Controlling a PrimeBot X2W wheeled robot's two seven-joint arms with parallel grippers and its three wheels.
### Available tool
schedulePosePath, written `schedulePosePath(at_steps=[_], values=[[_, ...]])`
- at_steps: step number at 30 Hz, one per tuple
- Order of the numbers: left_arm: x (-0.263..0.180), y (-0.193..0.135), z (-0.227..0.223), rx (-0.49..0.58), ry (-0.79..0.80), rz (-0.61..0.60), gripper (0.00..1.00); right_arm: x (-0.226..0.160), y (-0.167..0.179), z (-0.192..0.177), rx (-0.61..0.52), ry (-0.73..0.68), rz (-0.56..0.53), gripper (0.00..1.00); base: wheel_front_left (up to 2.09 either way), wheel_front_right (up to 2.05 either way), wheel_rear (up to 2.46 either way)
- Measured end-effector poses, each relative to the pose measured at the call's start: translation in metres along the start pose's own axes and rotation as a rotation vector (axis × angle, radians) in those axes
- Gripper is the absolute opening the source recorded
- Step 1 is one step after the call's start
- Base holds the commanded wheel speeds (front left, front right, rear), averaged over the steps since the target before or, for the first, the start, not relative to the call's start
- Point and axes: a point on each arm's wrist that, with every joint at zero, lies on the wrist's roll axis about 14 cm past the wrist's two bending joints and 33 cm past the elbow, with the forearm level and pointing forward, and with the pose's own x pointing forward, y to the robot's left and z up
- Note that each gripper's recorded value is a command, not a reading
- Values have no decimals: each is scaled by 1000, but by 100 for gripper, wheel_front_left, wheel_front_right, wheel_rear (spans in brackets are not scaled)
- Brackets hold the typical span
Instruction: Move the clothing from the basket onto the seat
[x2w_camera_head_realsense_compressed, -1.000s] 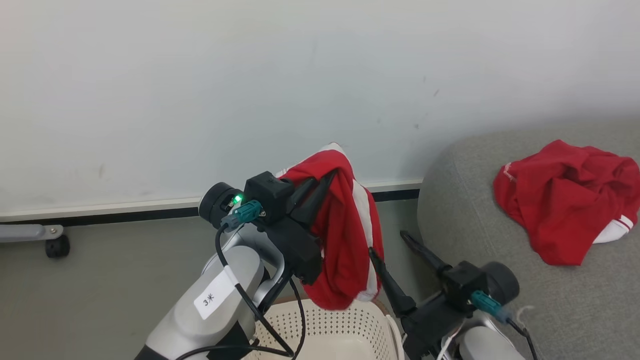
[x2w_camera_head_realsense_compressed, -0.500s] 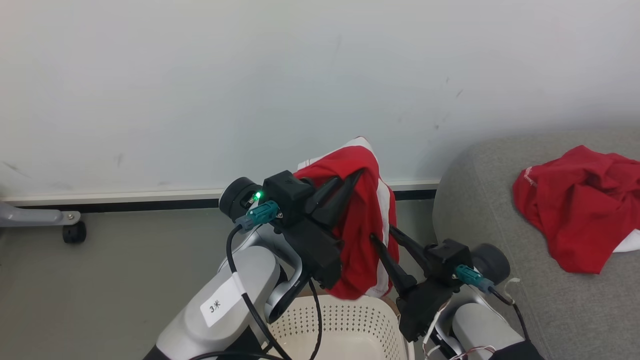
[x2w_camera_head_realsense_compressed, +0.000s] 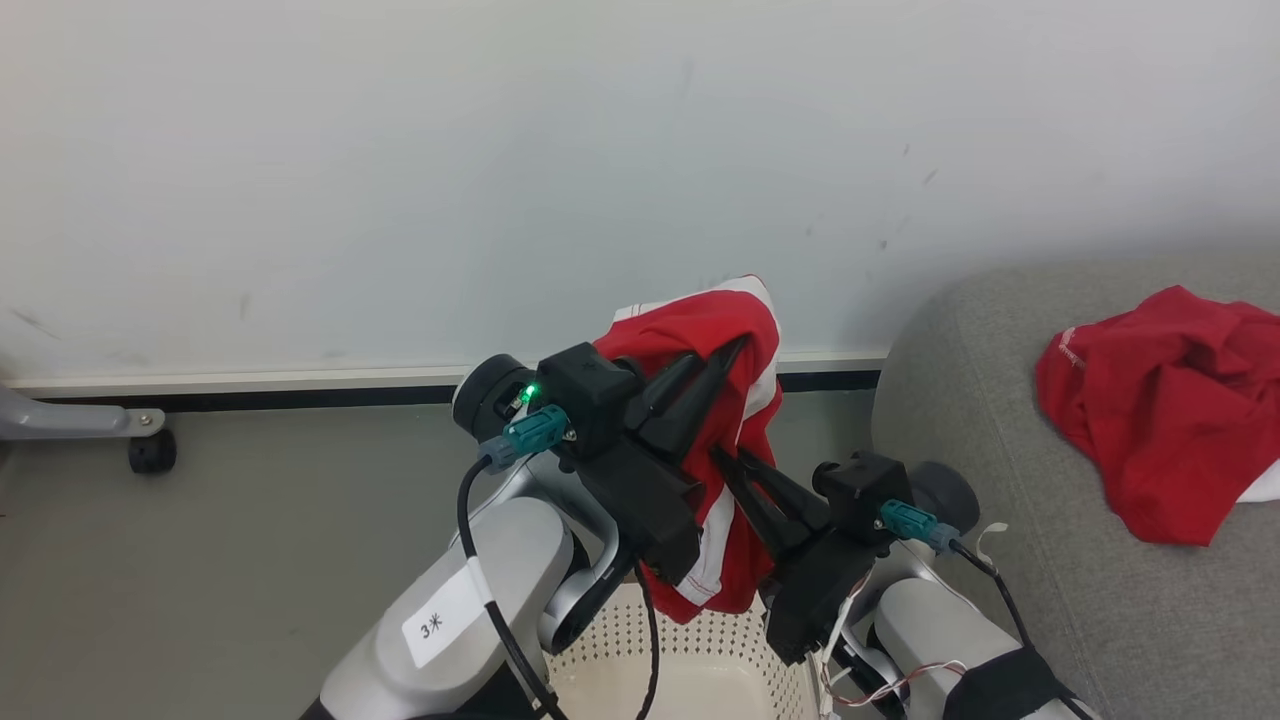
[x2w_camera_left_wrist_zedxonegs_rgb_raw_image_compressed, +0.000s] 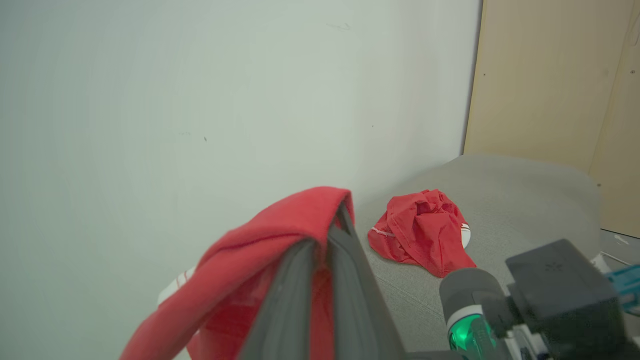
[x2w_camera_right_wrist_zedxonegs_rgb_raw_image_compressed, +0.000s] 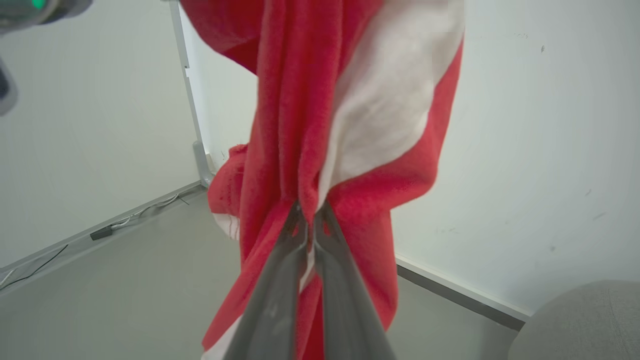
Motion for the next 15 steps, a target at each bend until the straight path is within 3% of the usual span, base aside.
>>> schedulePosePath(at_steps=[7,10,11,12,13,15], values=[[-5,9,-15,-47,25,49,0,-3,-14,-1,16,7,-40,0,0,0,0],[-10,18,-25,-74,45,82,47,-7,-27,1,19,4,-77,0,0,0,0],[-12,19,-30,-81,55,88,66,-8,-31,3,21,-1,-91,0,0,0,0],[-14,20,-34,-87,61,95,94,-10,-35,4,22,-6,-104,0,0,0,0],[-16,20,-38,-93,69,100,100,-13,-40,6,21,-10,-116,0,0,0,0],[-18,18,-45,-105,82,98,100,-20,-52,8,12,-17,-147,0,0,0,0]])
